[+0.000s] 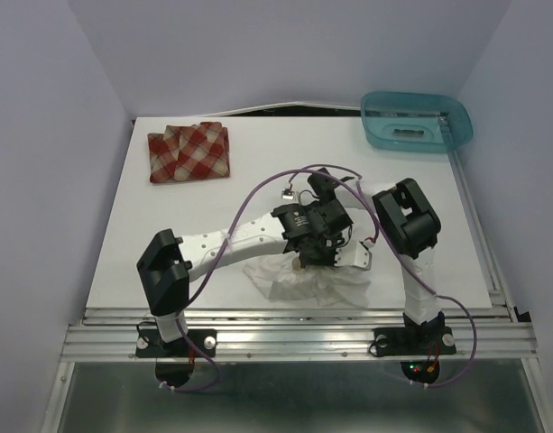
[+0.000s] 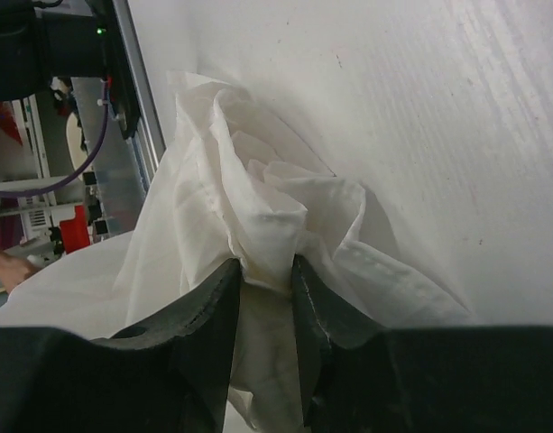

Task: Fold and stack the skirts
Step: Fold the skirt

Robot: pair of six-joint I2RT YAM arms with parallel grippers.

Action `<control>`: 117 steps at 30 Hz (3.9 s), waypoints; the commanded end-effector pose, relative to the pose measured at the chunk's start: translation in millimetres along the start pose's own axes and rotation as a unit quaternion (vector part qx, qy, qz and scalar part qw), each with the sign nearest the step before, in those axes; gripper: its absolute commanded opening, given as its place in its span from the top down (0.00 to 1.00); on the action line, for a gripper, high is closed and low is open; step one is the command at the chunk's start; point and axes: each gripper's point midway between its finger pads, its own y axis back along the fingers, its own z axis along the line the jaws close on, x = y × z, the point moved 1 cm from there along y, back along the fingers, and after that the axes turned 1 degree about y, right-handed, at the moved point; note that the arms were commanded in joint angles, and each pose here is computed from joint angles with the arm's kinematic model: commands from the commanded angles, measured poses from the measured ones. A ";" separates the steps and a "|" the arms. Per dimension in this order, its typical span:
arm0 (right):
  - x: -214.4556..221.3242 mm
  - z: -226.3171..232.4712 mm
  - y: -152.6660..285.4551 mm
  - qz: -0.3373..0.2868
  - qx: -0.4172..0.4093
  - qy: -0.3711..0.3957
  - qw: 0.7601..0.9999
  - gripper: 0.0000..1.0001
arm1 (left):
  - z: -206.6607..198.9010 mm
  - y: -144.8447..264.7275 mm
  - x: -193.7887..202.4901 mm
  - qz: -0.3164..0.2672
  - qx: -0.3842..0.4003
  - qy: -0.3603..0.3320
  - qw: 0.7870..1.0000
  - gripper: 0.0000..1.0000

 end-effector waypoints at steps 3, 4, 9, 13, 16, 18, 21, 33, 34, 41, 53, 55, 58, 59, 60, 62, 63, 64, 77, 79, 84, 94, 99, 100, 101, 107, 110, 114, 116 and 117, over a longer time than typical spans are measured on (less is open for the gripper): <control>-3.2 26.0 3.3 -0.005 -0.027 0.021 0.999 0.65 | 26.1 -18.9 15.3 0.017 -0.023 -0.012 1.000 0.98; -3.7 25.9 3.4 -0.006 -0.026 0.022 0.999 0.65 | 31.4 -22.3 15.3 0.011 -0.027 -0.010 1.000 0.96; -2.8 22.2 2.1 -0.003 -0.021 0.015 1.000 0.66 | 41.5 -40.4 25.4 0.008 -0.044 -0.003 0.999 0.89; 0.8 18.9 0.6 0.000 -0.019 0.011 1.000 0.66 | 49.7 -39.6 28.2 0.007 -0.058 0.007 0.998 0.55; 1.0 17.8 -0.1 0.001 -0.019 0.006 1.000 0.68 | 57.0 -26.8 23.1 -0.004 -0.079 0.008 0.997 0.44; 1.5 16.8 -1.0 0.002 -0.021 0.003 1.000 0.69 | 64.3 -12.2 17.1 -0.014 -0.104 0.013 0.994 0.34; 1.8 14.2 -2.4 0.004 -0.020 -0.001 1.000 0.69 | 74.6 12.8 7.2 -0.036 -0.144 0.019 0.989 0.26; -52.9 3.3 18.4 -0.042 0.036 0.008 0.998 0.67 | 51.9 79.3 11.9 -0.114 -0.190 0.002 0.975 0.01; -64.7 7.1 22.0 -0.051 0.040 0.019 0.998 0.66 | 48.9 80.9 11.3 -0.121 -0.186 0.003 0.975 0.01; -100.7 0.6 62.9 -0.107 0.064 0.006 0.992 0.64 | 19.1 68.9 2.4 -0.166 -0.111 0.034 0.979 0.34; -38.2 4.8 56.3 -0.056 0.029 -0.014 0.998 0.72 | 16.2 4.8 -9.9 -0.151 -0.036 0.047 0.987 0.37; -30.1 1.8 53.1 -0.050 0.026 -0.024 0.998 0.73 | 16.6 -2.5 -8.7 -0.146 -0.036 0.044 0.988 0.37; -20.5 -2.9 47.1 -0.042 0.013 -0.038 0.998 0.76 | 23.7 -14.5 -4.6 -0.137 -0.052 0.050 0.988 0.37; -14.9 -5.7 44.4 -0.037 0.010 -0.045 0.998 0.77 | 26.1 -16.9 -3.7 -0.134 -0.058 0.054 0.988 0.37; -13.1 -6.1 43.4 -0.036 0.007 -0.046 0.998 0.78 | 27.6 -22.1 0.8 -0.125 -0.063 0.056 0.989 0.37; -8.5 -8.5 41.8 -0.032 0.007 -0.048 0.998 0.79 | 32.0 -25.2 1.5 -0.124 -0.073 0.059 0.988 0.41; -5.3 -9.4 40.7 -0.030 0.006 -0.052 0.998 0.79 | 32.1 -27.9 3.2 -0.120 -0.072 0.061 0.988 0.45; -3.7 -9.5 40.2 -0.029 0.004 -0.050 0.998 0.79 | 30.8 -28.7 3.9 -0.117 -0.070 0.062 0.989 0.55; 9.8 -10.1 38.4 -0.021 0.003 -0.043 0.999 0.93 | 52.1 25.2 -1.6 -0.137 -0.134 0.074 0.979 1.00; 11.1 -10.2 38.2 -0.020 0.002 -0.042 0.999 0.93 | 57.3 23.4 0.8 -0.137 -0.142 0.077 0.977 1.00; 16.7 -8.5 39.0 -0.018 0.005 -0.036 0.999 0.94 | 79.7 15.6 14.7 -0.126 -0.177 0.111 0.970 1.00; 23.4 -12.3 37.8 -0.010 0.012 -0.044 0.999 0.95 | 89.0 -44.3 35.5 -0.107 -0.159 0.131 0.973 1.00; 8.2 -27.5 45.3 -0.017 0.055 -0.062 0.996 0.95 | 75.4 -65.1 48.2 -0.096 -0.138 0.125 0.978 1.00; -4.0 -30.6 52.0 -0.030 0.066 -0.068 0.995 0.94 | 69.9 -70.2 52.3 -0.091 -0.132 0.123 0.979 1.00; -10.1 -39.7 62.2 -0.044 0.073 -0.083 0.993 0.93 | 68.5 -73.5 55.3 -0.087 -0.129 0.121 0.980 1.00; -60.0 -54.0 118.2 -0.122 0.110 -0.083 0.983 0.88 | 61.2 -94.4 69.5 -0.058 -0.117 0.111 0.985 1.00; -76.2 -45.6 149.3 -0.159 0.127 -0.072 0.976 0.86 | 64.1 -105.3 75.5 -0.039 -0.117 0.101 0.987 1.00; -80.2 -29.0 185.7 -0.197 0.144 -0.057 0.968 0.84 | 74.5 -109.4 78.6 -0.026 -0.120 0.094 0.988 0.90; -79.6 -15.9 213.8 -0.227 0.162 -0.047 0.959 0.83 | 85.7 -99.0 72.5 -0.037 -0.136 0.103 0.985 0.76; -78.8 -11.2 223.3 -0.237 0.167 -0.045 0.956 0.83 | 93.5 -91.2 72.6 -0.040 -0.147 0.111 0.982 0.70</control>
